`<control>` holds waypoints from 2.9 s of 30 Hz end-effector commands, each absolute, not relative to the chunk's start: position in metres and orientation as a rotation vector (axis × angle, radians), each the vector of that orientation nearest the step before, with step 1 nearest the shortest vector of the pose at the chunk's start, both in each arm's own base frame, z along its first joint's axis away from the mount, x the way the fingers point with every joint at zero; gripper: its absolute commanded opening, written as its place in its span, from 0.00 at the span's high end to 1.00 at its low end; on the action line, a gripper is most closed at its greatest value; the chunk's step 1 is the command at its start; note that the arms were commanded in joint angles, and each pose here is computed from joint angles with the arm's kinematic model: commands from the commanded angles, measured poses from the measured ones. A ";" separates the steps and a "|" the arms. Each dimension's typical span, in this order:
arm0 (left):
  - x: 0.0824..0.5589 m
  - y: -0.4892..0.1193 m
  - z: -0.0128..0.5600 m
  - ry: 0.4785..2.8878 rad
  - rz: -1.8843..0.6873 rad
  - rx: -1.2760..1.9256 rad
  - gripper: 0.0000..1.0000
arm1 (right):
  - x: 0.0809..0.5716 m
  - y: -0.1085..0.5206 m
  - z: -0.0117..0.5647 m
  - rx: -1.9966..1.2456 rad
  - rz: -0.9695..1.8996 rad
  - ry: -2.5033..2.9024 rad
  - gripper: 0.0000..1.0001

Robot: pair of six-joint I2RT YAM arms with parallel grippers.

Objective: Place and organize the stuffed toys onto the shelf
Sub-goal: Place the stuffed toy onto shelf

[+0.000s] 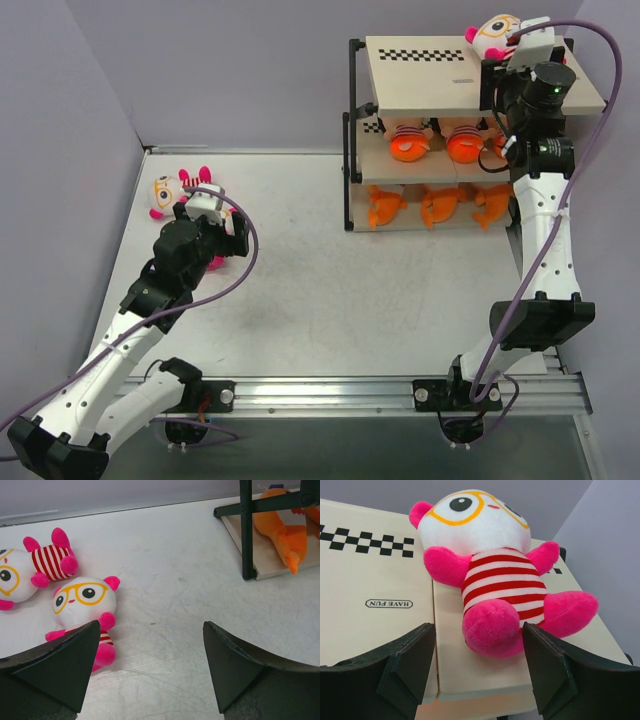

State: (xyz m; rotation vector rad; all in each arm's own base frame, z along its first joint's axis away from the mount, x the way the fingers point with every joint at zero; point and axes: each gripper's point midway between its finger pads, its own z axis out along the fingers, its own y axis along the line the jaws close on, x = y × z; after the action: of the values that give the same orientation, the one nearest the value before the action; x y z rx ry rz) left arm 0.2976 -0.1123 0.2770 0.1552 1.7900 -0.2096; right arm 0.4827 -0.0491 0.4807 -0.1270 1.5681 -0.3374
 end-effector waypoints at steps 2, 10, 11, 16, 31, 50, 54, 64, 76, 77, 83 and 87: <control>0.298 -0.111 0.284 1.771 -0.195 0.157 0.08 | 0.483 -0.056 0.499 -0.101 -0.406 1.509 0.33; 0.299 -0.111 0.284 1.771 -0.194 0.156 0.08 | 0.481 -0.069 0.504 -0.034 -0.489 1.467 0.86; 0.299 -0.111 0.284 1.771 -0.192 0.157 0.08 | 0.481 -0.070 0.505 -0.028 -0.487 1.466 0.90; 0.298 -0.110 0.284 1.771 -0.194 0.156 0.08 | 0.481 -0.075 0.510 0.040 -0.488 1.449 1.00; 0.301 -0.113 0.275 1.797 -0.160 0.179 0.07 | 0.487 -0.105 0.518 0.164 -0.588 1.439 1.00; 0.315 -0.115 0.249 1.869 -0.096 0.199 0.08 | 0.493 -0.138 0.506 0.069 -0.602 1.477 1.00; 0.316 -0.116 0.245 1.877 -0.093 0.204 0.08 | 0.492 -0.140 0.505 0.049 -0.580 1.478 1.00; 0.318 -0.116 0.242 1.885 -0.085 0.208 0.08 | 0.494 -0.147 0.496 0.026 -0.599 1.500 1.00; 0.319 -0.117 0.241 1.887 -0.090 0.213 0.08 | 0.482 -0.134 0.511 0.029 -0.536 1.454 0.48; 0.319 -0.117 0.242 1.884 -0.091 0.212 0.08 | 0.480 -0.132 0.514 0.027 -0.529 1.446 0.46; 0.317 -0.118 0.244 1.879 -0.098 0.213 0.08 | 0.468 -0.117 0.536 0.020 -0.501 1.388 0.32; 0.316 -0.118 0.247 1.874 -0.107 0.207 0.08 | 0.452 -0.101 0.557 0.011 -0.443 1.325 0.27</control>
State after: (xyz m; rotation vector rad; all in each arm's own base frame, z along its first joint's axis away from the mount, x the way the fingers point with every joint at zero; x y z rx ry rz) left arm 0.3156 -0.1158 0.2318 0.2166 1.9219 -0.0856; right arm 0.4806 -0.1202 0.5010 0.0122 1.4921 -0.4977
